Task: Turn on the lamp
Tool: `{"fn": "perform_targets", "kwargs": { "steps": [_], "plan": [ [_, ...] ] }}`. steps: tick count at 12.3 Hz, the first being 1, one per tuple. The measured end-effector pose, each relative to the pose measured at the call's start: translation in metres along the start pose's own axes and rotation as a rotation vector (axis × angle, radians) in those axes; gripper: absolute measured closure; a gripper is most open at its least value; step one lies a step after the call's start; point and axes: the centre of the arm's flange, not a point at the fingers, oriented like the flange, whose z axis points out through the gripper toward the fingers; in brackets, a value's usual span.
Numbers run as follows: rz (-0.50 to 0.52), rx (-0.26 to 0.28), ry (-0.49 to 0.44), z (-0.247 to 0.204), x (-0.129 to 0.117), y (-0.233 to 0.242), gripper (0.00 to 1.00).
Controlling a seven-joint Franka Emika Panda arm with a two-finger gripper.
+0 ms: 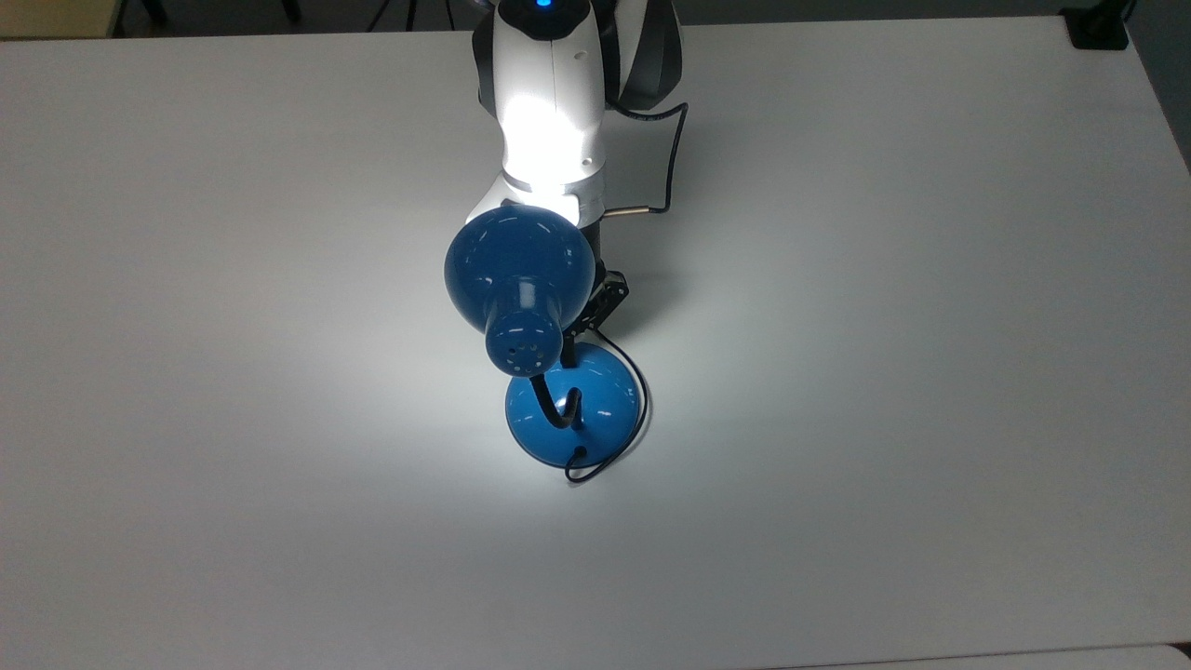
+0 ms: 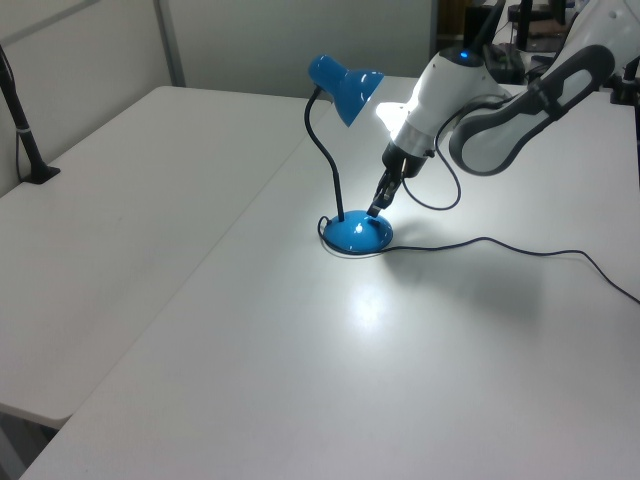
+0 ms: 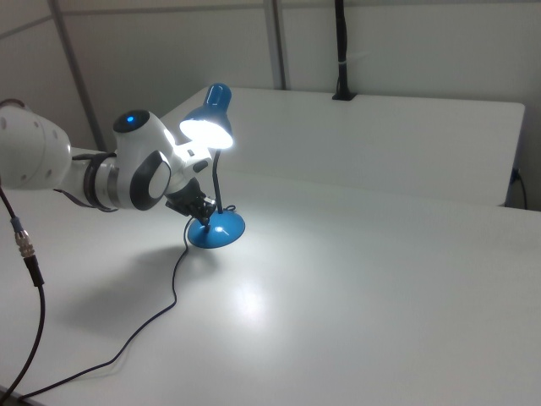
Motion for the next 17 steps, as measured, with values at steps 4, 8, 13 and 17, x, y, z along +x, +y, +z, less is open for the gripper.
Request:
{"fn": "perform_targets", "kwargs": {
  "steps": [4,8,13,17],
  "plan": [
    [0.001,-0.010,-0.151,-0.035,-0.006,0.002,0.95],
    [0.010,-0.026,-0.248,-0.085,-0.010,0.009,0.92],
    [0.035,-0.045,-0.354,-0.161,-0.007,0.020,0.67],
    [0.056,-0.055,-0.402,-0.235,0.013,0.027,0.35]
  ]
}}
